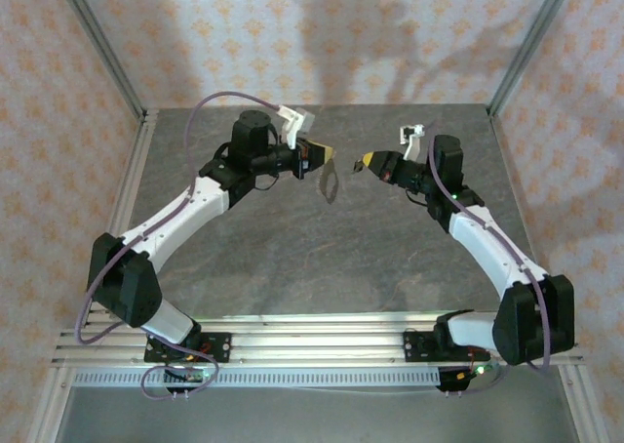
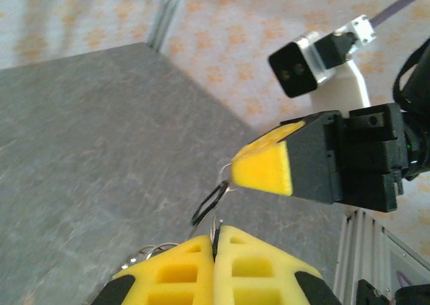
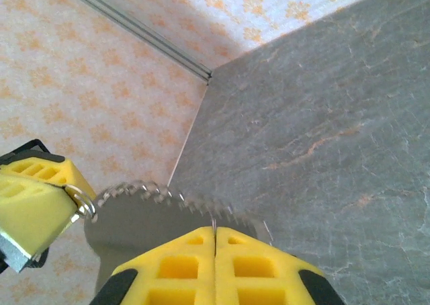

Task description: Put the keys on the keyring

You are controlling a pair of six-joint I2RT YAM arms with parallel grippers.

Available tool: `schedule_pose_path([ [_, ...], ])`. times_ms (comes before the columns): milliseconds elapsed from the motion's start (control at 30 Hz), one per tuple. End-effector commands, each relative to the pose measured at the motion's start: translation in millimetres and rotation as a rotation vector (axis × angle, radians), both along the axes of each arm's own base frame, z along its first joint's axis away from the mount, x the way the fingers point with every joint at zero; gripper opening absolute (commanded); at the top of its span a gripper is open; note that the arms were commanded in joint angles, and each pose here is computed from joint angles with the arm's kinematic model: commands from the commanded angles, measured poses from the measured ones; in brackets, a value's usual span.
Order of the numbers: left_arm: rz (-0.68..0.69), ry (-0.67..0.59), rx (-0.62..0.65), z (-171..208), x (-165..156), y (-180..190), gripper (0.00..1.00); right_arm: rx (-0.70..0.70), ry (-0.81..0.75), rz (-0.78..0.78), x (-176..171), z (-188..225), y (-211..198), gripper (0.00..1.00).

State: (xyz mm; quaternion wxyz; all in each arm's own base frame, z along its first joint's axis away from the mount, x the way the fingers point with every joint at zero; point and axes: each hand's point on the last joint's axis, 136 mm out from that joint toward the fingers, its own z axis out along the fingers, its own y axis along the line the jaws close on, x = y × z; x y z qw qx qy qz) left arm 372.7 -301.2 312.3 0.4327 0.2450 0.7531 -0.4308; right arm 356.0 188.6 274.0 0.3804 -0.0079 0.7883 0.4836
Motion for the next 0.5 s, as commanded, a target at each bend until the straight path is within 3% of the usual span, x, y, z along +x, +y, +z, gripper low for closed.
schedule_pose_path([
  [0,-0.095,-0.110,-0.026,29,-10,-20,0.00,0.027,-0.094,-0.020,-4,30,-5,0.00],
  [467,-0.120,-0.139,-0.041,33,-10,-41,0.00,-0.017,-0.173,-0.050,-33,60,-17,0.00],
])
